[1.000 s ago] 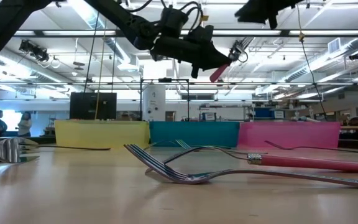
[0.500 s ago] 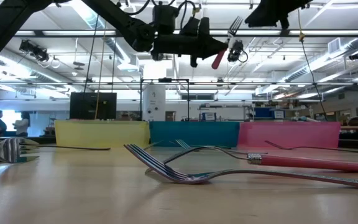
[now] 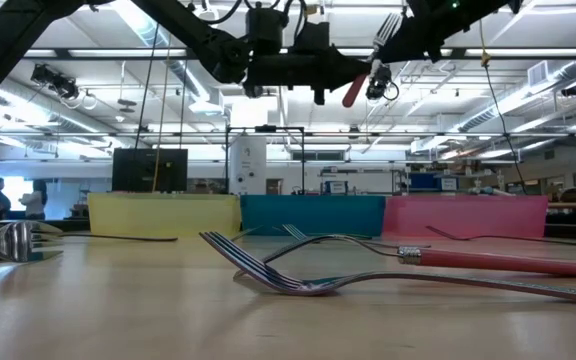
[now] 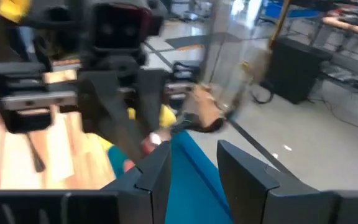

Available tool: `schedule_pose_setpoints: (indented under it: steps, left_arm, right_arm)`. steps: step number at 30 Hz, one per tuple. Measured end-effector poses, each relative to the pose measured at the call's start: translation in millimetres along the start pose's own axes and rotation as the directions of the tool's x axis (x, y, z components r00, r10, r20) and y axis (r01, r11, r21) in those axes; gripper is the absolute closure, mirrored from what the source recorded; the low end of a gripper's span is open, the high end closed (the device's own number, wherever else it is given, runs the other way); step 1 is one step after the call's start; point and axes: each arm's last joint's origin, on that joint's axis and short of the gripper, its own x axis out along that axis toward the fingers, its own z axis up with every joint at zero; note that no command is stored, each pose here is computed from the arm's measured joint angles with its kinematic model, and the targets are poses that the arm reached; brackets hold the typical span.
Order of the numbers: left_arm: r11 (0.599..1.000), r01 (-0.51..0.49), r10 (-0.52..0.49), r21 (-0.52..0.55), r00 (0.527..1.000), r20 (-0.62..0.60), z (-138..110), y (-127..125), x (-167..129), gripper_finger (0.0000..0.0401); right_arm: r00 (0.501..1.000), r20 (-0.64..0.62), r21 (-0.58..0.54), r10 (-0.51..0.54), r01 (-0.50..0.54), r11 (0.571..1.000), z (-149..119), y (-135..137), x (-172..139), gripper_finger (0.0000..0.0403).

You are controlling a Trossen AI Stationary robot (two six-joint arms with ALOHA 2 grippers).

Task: Sort silverware by color (type)
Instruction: Put the pink fork into the pink bin

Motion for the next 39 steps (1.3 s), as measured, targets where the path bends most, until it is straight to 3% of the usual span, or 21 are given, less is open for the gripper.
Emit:
schedule_pose_setpoints:
  steps: [7,18,22,28,35,39]
  left_arm:
    - [1.000,0.010,-0.010,0.000,1.000,-0.002,0,0,0,0.0372]
    - [0.999,0.036,-0.036,-0.003,0.999,-0.008,-1,-6,3,0.0372]
    - [0.999,0.037,-0.037,-0.002,0.999,-0.009,-1,-6,2,0.0371]
    - [0.999,0.038,-0.038,0.016,0.999,-0.011,-1,-1,0,0.0363]
    - [1.000,0.016,-0.016,0.015,1.000,-0.013,-1,1,-1,0.0319]
    - [1.000,0.004,-0.004,0.015,1.000,-0.015,-1,6,-3,0.0300]
  right_arm:
    - [0.999,0.022,0.003,0.032,-0.032,0.999,2,1,2,0.0266]
    - [0.997,0.062,0.108,0.047,-0.054,0.993,4,1,16,0.0267]
    - [0.996,0.065,0.102,0.067,-0.074,0.992,4,2,14,0.0296]
    - [0.989,0.084,0.110,0.121,-0.130,0.985,6,3,11,0.0385]
    - [0.992,0.064,0.089,0.109,-0.114,0.989,4,3,11,0.0391]
    - [0.999,0.042,0.063,0.017,-0.019,0.998,3,0,10,0.0394]
